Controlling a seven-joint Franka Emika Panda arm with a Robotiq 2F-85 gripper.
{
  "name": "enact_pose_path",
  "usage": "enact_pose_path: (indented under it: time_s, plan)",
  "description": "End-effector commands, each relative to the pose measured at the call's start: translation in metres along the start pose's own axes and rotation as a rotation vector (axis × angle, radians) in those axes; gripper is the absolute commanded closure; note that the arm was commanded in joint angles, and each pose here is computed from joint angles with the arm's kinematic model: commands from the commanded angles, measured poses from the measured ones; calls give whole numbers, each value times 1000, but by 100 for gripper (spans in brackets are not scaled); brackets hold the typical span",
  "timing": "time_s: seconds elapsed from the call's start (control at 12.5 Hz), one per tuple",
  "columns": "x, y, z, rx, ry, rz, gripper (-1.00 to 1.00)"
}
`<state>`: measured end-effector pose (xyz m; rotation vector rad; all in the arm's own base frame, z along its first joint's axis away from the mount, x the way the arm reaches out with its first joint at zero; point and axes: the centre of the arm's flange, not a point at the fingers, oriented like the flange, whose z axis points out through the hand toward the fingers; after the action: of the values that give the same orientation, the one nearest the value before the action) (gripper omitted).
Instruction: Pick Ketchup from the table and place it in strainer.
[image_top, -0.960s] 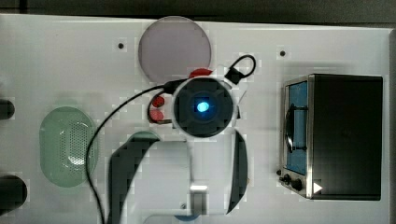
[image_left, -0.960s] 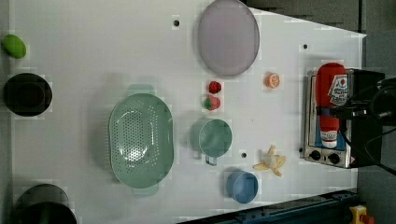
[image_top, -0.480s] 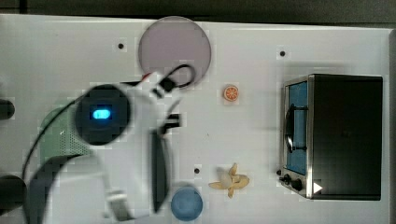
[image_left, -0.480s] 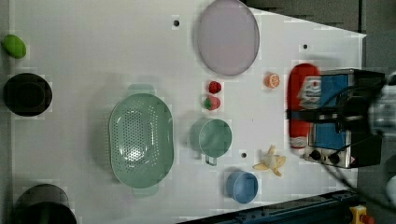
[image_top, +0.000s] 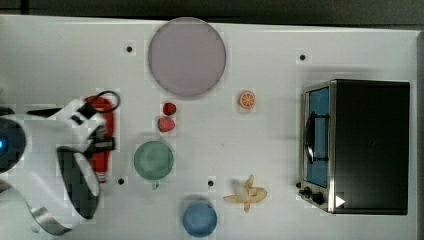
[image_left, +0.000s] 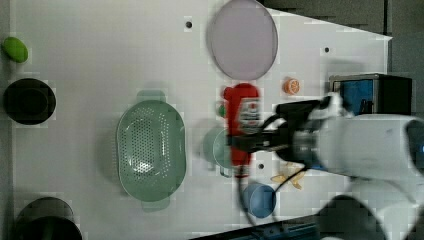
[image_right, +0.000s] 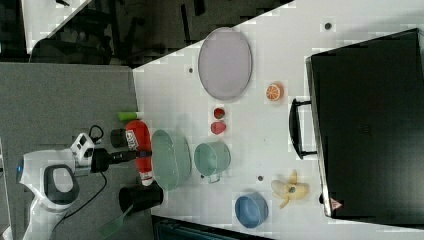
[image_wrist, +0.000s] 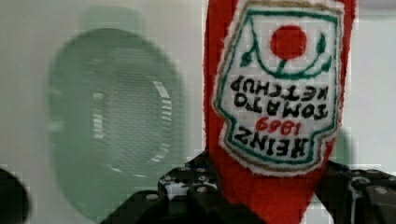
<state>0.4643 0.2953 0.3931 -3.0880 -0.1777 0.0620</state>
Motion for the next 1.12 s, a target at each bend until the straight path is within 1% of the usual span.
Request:
enact_pose_path:
  time_s: [0.08, 0.48, 0.64, 0.8, 0.88, 1.04, 1.12]
  plan:
    - [8, -28, 8, 79, 47, 114, -18]
    - [-1, -78, 72, 177, -15, 214, -18]
    - [-1, -90, 95, 219, -20, 239, -18]
    - [0, -95, 117, 246, -28, 240, -18]
    - [1, -94, 126, 252, -36, 245, -24]
    - [3, -89, 144, 237, -54, 242, -65]
    - [4, -88, 145, 239, -47, 240, -87]
